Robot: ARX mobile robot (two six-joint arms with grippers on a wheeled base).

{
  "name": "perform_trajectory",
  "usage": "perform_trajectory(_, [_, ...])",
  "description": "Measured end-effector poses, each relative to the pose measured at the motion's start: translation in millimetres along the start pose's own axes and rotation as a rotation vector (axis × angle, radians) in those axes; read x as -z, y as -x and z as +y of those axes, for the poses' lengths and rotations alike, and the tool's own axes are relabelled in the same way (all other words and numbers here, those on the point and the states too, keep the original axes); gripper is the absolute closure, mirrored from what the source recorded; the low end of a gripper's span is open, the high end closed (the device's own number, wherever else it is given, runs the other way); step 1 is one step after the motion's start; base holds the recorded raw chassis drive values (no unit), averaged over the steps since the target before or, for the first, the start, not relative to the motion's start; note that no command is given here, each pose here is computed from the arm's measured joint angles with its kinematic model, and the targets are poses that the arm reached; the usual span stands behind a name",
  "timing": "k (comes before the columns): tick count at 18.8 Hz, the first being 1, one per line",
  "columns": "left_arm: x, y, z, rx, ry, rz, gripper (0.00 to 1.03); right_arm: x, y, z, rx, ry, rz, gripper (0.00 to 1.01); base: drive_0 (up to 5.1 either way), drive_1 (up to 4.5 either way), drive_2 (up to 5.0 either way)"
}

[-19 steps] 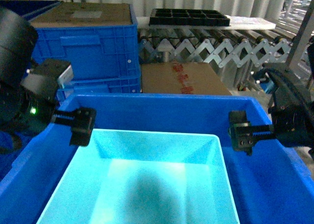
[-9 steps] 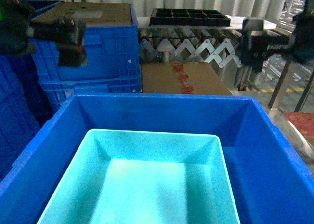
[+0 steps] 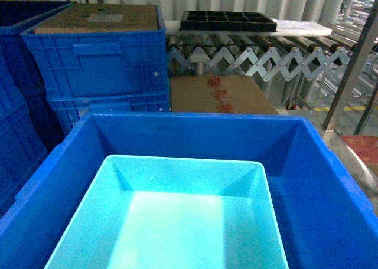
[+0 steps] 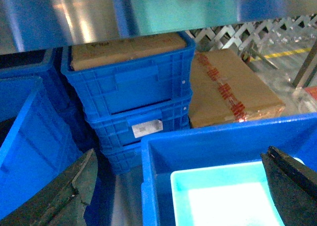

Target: Stack blue boxes stably on right

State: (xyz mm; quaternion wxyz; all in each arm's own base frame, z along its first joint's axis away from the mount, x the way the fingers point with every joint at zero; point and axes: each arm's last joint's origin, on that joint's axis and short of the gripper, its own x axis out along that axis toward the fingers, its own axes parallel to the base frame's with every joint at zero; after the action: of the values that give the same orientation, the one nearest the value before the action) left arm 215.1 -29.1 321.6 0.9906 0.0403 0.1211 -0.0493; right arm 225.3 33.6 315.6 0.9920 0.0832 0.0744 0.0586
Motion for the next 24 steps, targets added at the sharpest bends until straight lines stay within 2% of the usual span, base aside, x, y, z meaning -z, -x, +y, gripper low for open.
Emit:
perform_trajectory(3, [2.2, 1, 1.1, -0.005, 0.026, -0.01, 0.05, 2.0, -1, -0.4, 0.005, 0.002, 0.004, 0.03, 0.0, 0.0, 0.0])
perform_trajectory(4, [1.9, 1, 0.9, -0.03, 0.036, -0.086, 0.09, 2.0, -1, 0.4, 0.024, 0.024, -0.063, 0.07, 0.0, 0.0, 0.0])
perform_trajectory(5, [13.2, 7, 2.8, -0.083, 0.055, -0.207, 0.21, 14.5, 9, -4.9, 0.083, 0.086, -0.163, 0.21, 0.0, 0.0, 0.0])
perform_trajectory(6, [37.8, 14, 5.1, -0.1, 0.07, -0.251, 0.36, 37.0, 18, -14.4, 0.111, 0.124, -0.167, 0.36, 0.0, 0.0, 0.0])
perform_trajectory(8, [74.9, 20, 7.0, -0.102, 0.075, -0.242, 0.65, 68.3, 32, -24.6, 0.116, 0.148, -0.155, 0.65, 0.0, 0.0, 0.0])
perform_trajectory(10, [101.6, 29, 14.0, -0.092, 0.073, -0.239, 0.92, 90.5, 44, -31.8, 0.12, 0.158, -0.149, 0.93, 0.0, 0.0, 0.0])
perform_trajectory(11, [111.1, 33, 17.4, -0.118, 0.081, -0.239, 1.01, 99.0, 51, -40.4, 0.114, 0.163, -0.147, 0.99, 0.0, 0.0, 0.0])
perform_trajectory(12, [120.4, 37, 15.3, -0.103, 0.08, -0.242, 1.01, 106.9, 56, -45.6, 0.137, 0.162, -0.143, 0.99, 0.0, 0.0, 0.0])
perform_trajectory(14, [135.6, 43, 12.6, -0.096, 0.08, -0.239, 1.01, 119.4, 65, -45.0, 0.12, 0.164, -0.149, 0.99, 0.0, 0.0, 0.0])
perform_trajectory(17, [150.9, 50, 10.6, -0.096, 0.08, -0.235, 1.01, 133.3, 75, -45.8, 0.12, 0.164, -0.147, 0.99, 0.0, 0.0, 0.0])
perform_trajectory(21, [163.0, 58, 8.8, -0.097, 0.08, -0.238, 1.01, 144.6, 85, -46.3, 0.12, 0.163, -0.147, 0.99, 0.0, 0.0, 0.0])
perform_trajectory(24, [165.6, 60, 8.3, -0.097, 0.08, -0.24, 1.01, 147.3, 88, -46.3, 0.12, 0.164, -0.147, 0.99, 0.0, 0.0, 0.0])
